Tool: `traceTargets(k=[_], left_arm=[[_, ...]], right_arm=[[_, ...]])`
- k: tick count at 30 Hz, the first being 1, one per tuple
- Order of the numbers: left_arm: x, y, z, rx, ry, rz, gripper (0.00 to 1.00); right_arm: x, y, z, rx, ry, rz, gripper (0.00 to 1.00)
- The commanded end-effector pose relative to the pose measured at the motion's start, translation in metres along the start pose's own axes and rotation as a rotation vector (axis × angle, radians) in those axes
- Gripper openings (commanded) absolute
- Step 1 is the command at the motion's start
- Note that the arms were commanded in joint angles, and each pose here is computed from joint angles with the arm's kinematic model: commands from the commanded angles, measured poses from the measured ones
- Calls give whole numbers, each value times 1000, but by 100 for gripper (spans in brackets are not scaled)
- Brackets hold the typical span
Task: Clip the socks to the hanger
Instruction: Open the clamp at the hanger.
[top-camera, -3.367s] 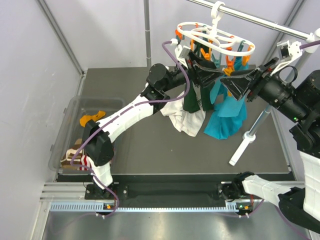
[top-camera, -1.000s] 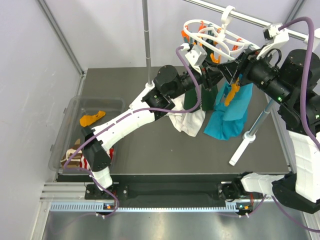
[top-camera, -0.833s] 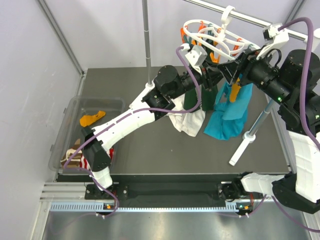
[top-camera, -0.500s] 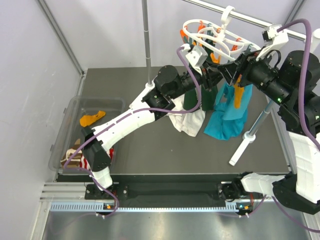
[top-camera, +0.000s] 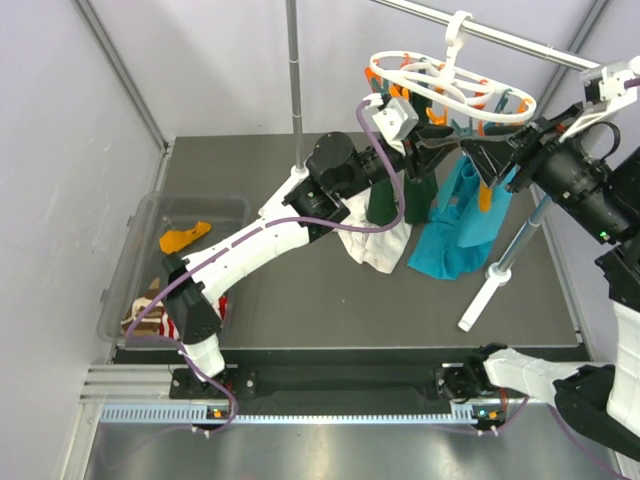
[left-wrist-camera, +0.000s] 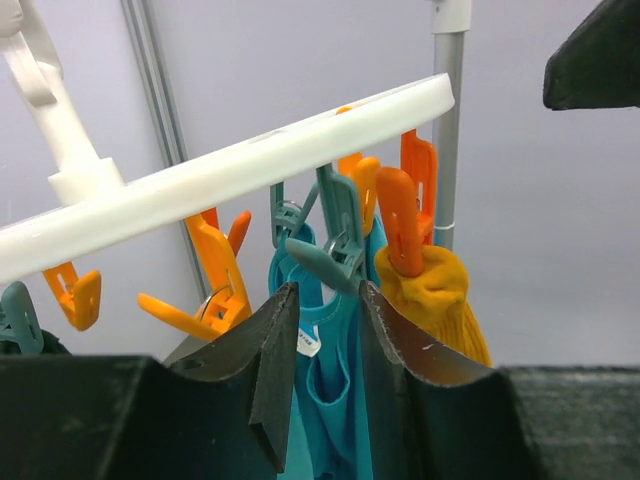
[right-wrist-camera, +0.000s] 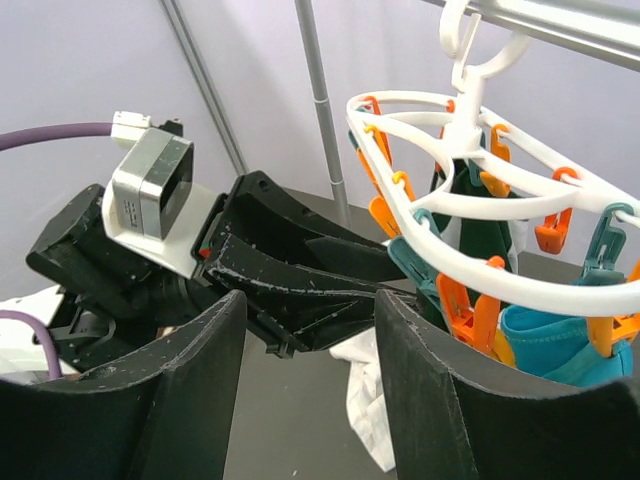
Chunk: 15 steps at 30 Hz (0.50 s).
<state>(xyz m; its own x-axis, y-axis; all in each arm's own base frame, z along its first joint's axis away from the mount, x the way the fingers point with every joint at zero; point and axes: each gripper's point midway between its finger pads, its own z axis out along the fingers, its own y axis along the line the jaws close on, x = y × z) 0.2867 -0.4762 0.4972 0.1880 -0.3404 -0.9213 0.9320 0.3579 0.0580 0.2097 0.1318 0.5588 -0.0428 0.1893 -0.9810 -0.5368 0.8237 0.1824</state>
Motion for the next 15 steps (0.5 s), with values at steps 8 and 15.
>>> traceTargets(k=[8, 15], left_arm=[[-32, -16, 2, 81, -114, 26, 37], [-25, -13, 9, 75, -108, 7, 35]], right_arm=[[-5, 5, 3, -27, -20, 4, 53], [6, 2, 10, -23, 2, 12, 53]])
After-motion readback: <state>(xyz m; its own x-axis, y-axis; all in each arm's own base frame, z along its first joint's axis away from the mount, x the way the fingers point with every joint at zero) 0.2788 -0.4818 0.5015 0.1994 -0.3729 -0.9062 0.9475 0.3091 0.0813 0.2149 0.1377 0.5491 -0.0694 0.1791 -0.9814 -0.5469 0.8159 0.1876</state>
